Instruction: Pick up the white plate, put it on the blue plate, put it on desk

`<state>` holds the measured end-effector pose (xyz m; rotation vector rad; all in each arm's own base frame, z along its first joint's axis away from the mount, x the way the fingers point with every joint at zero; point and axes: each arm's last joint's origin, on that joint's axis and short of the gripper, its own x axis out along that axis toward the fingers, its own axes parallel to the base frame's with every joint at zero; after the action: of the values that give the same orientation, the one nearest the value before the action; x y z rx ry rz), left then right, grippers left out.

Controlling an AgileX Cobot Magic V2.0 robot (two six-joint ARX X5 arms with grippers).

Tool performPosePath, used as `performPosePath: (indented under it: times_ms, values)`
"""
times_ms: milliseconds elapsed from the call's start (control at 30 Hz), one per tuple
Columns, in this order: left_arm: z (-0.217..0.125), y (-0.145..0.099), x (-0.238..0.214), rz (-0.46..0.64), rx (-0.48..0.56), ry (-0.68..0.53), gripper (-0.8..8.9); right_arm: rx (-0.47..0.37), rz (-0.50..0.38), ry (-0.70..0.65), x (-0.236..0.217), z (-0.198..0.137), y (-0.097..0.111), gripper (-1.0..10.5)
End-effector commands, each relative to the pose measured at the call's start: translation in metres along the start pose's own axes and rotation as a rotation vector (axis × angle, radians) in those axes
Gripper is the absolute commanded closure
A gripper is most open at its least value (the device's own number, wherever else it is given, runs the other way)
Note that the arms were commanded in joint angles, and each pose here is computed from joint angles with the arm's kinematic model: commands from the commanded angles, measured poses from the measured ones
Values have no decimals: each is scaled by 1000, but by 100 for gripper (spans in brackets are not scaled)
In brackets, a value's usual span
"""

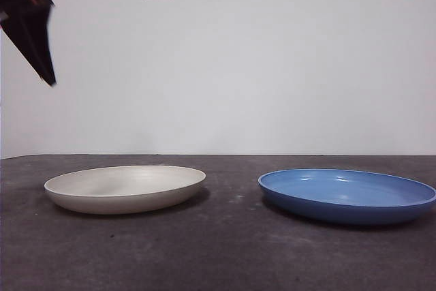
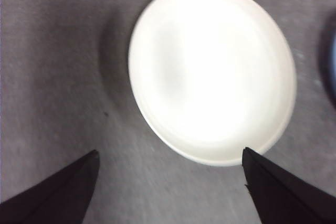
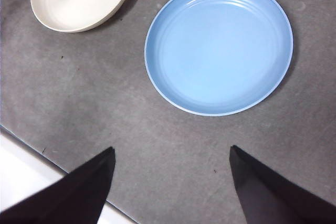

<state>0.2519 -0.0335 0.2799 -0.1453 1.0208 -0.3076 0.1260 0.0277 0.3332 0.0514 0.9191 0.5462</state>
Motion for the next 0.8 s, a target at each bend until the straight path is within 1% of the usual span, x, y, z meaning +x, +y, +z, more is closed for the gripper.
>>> performPosePath:
  times_ms: [33,167,333,533,800]
  values:
    - [18,2,16,5,3,15,380,-3,4,-19,-3,5,2,594]
    - [34,6,40,18,-3,67,380,-9,6,-23,-2,5,2,594]
    - [45,12,64,55,9,105,380,-9,6,-23,-2,5,2,594]
    - [46,19,91,64,5,125,380,-12,6,-28,-2,6,2,594]
    - [43,23,119,61,6,167,381,-18,5,-42,-2,7,2,594]
